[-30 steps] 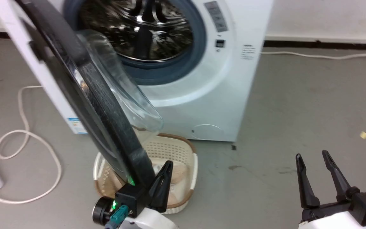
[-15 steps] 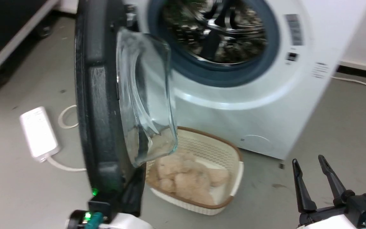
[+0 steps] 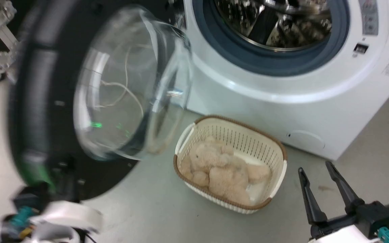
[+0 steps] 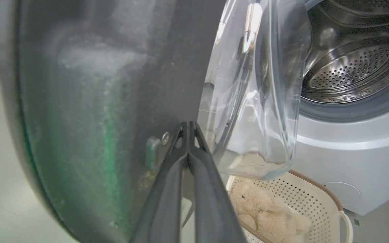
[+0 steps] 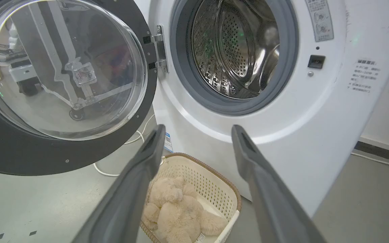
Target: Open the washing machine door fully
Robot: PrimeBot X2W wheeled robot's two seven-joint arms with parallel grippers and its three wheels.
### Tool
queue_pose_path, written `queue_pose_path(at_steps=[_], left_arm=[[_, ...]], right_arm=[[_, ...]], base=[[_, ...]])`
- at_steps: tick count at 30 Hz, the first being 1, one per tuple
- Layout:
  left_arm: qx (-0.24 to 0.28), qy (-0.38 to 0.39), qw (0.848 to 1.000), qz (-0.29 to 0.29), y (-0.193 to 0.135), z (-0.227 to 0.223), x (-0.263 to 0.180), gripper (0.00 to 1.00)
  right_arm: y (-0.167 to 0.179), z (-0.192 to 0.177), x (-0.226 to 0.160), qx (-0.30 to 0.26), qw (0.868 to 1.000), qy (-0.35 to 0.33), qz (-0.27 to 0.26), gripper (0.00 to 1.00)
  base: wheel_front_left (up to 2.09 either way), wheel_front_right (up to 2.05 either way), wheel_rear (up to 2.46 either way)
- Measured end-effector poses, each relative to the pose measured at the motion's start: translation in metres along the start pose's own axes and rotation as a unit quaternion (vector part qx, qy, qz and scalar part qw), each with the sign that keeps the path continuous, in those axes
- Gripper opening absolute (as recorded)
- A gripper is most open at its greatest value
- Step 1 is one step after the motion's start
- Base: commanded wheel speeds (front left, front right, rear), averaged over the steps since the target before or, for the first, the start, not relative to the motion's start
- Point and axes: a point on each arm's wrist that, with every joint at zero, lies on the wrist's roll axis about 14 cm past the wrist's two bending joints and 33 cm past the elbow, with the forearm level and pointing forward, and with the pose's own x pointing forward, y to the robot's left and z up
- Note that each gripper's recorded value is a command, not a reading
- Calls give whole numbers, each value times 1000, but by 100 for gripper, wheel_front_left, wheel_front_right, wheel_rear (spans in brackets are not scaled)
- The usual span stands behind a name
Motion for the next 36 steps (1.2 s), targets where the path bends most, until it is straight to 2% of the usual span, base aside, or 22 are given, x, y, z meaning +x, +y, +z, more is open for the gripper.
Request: queue_pose_path(at_steps=[6, 12, 19, 30, 33, 36], left_arm=[[25, 12, 998, 58, 50, 3, 31, 0], [78, 15, 992, 97, 96, 16, 66, 0], [103, 10, 986, 132, 129, 27, 101, 0], [114, -17, 987, 116, 127, 35, 115, 0], [105, -46, 989, 90, 109, 47, 117, 0], [91, -103, 989, 46, 75, 75, 118, 0]], right_arm=[[-8, -18, 10, 2, 1000, 14, -5, 100], [-27, -37, 11, -1, 999, 33, -24, 100], [-47, -54, 7, -5, 998, 52, -46, 100], [-65, -41, 0, -23, 996, 42, -71, 100], [-66, -30, -2, -30, 996, 31, -76, 100], [-68, -15, -6, -38, 996, 16, -82, 100]], base=[[0, 0, 0], [0, 0, 0], [0, 0, 0], [0, 0, 0], [0, 0, 0], [0, 0, 0]])
